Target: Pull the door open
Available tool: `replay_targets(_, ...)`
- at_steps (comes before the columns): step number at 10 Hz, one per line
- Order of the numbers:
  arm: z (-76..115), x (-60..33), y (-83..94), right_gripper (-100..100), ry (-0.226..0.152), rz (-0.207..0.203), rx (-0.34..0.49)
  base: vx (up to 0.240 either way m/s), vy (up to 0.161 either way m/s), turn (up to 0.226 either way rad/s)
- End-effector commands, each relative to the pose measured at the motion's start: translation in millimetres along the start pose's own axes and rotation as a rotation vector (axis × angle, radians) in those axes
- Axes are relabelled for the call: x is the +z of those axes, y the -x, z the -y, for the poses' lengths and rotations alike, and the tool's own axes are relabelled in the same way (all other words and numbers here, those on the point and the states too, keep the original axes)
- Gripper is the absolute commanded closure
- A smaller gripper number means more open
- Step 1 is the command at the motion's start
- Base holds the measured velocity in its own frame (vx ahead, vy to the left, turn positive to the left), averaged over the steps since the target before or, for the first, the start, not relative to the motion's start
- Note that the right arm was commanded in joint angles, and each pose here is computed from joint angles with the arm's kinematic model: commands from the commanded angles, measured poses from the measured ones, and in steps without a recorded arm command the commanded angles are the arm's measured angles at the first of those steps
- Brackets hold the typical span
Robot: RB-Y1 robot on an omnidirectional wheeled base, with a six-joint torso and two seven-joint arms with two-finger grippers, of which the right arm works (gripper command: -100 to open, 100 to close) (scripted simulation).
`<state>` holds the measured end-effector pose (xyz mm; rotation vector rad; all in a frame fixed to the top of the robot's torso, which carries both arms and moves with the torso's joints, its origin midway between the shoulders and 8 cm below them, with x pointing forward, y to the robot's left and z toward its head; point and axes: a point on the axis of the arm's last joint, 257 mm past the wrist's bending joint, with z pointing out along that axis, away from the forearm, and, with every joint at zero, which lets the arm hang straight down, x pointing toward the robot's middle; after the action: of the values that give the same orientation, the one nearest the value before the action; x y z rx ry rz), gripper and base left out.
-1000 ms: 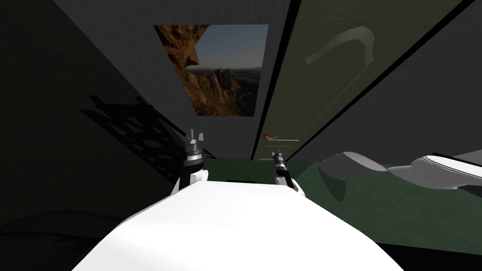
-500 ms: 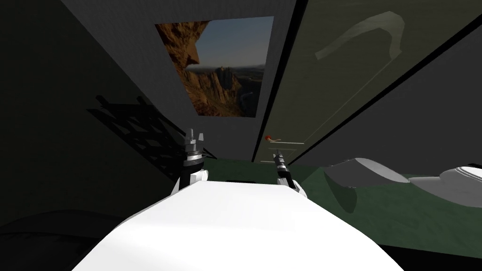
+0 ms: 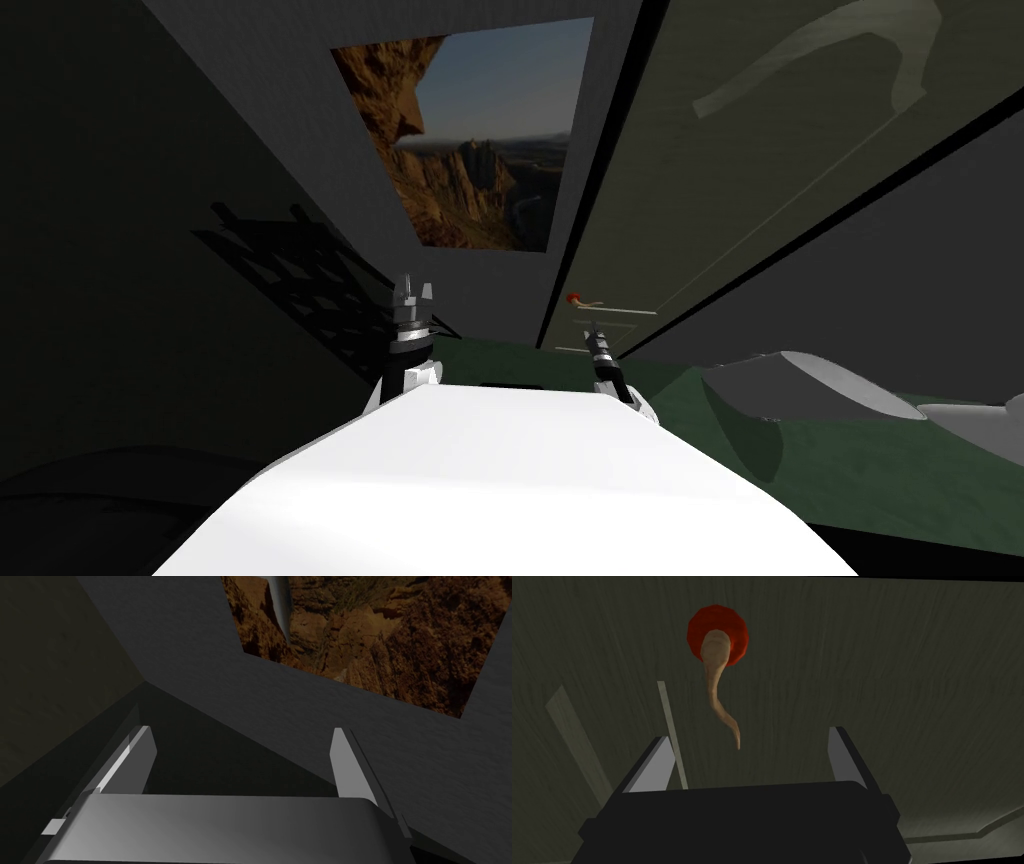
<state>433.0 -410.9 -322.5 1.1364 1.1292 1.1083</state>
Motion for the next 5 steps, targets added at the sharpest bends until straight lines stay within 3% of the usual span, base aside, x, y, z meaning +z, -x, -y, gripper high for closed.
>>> replay_targets(1, 8.2, -1.2, 6.9, -100, -0.016, 0.007, -0.003, 0.052, -0.027, 0.060)
replay_targets(5, 27.2, -5.6, 28.5, -100, -0.059, 0.027, -0.014, 0.078, -0.048, 0.080)
